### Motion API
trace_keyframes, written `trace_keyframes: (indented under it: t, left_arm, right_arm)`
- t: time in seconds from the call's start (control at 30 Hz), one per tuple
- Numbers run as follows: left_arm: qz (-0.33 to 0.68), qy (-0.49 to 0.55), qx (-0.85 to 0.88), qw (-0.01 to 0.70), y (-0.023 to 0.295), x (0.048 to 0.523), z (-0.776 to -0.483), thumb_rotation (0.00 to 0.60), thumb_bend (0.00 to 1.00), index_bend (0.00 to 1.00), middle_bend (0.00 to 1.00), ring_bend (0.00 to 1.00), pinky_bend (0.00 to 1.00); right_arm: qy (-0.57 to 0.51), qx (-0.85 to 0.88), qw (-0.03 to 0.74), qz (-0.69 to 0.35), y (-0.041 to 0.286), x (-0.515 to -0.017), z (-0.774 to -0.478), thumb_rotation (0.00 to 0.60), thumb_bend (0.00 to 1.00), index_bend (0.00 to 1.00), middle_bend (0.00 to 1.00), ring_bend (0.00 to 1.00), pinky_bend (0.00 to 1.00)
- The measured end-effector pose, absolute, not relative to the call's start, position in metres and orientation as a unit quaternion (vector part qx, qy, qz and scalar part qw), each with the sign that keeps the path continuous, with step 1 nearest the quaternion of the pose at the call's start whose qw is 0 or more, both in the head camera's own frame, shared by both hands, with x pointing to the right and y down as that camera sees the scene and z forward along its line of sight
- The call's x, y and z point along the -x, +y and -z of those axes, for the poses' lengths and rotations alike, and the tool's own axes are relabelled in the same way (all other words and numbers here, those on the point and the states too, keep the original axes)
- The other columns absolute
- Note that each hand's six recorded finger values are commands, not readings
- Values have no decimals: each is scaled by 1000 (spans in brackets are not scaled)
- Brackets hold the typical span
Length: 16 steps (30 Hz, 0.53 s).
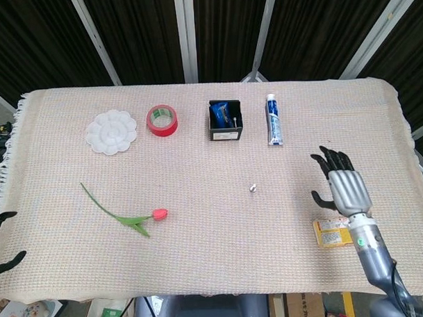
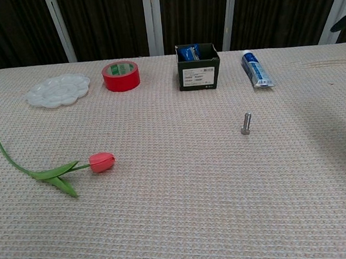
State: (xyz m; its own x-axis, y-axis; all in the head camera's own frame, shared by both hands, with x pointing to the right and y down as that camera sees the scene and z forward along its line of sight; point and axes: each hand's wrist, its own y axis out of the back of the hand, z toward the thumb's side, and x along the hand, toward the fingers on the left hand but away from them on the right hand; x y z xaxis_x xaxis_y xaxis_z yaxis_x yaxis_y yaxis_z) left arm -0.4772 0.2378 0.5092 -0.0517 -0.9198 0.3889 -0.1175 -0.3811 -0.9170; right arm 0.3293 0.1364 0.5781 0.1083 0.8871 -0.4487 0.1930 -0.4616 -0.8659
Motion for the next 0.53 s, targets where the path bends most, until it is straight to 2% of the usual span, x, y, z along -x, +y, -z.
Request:
trace_keyframes:
  t: [0.17, 0.27, 0.53]
  left_arm:
    - [579, 436, 595, 347, 238, 477, -508, 600, 251, 261, 0, 0, 0]
    - [579, 435, 595, 348, 238, 477, -508, 600, 251, 260, 0, 0, 0]
    - [577, 432, 598, 350, 239, 476, -509, 600, 251, 256, 0, 0, 0]
  right_arm:
    - [-409, 648, 380, -518, 205, -353, -551, 600, 311, 145, 0, 0, 0]
    - [-412, 629, 398, -526, 233, -368, -547, 600, 308, 131, 0, 0, 0]
    - [-398, 614, 417, -539, 248, -378, -555, 600, 309, 131, 0, 0, 0]
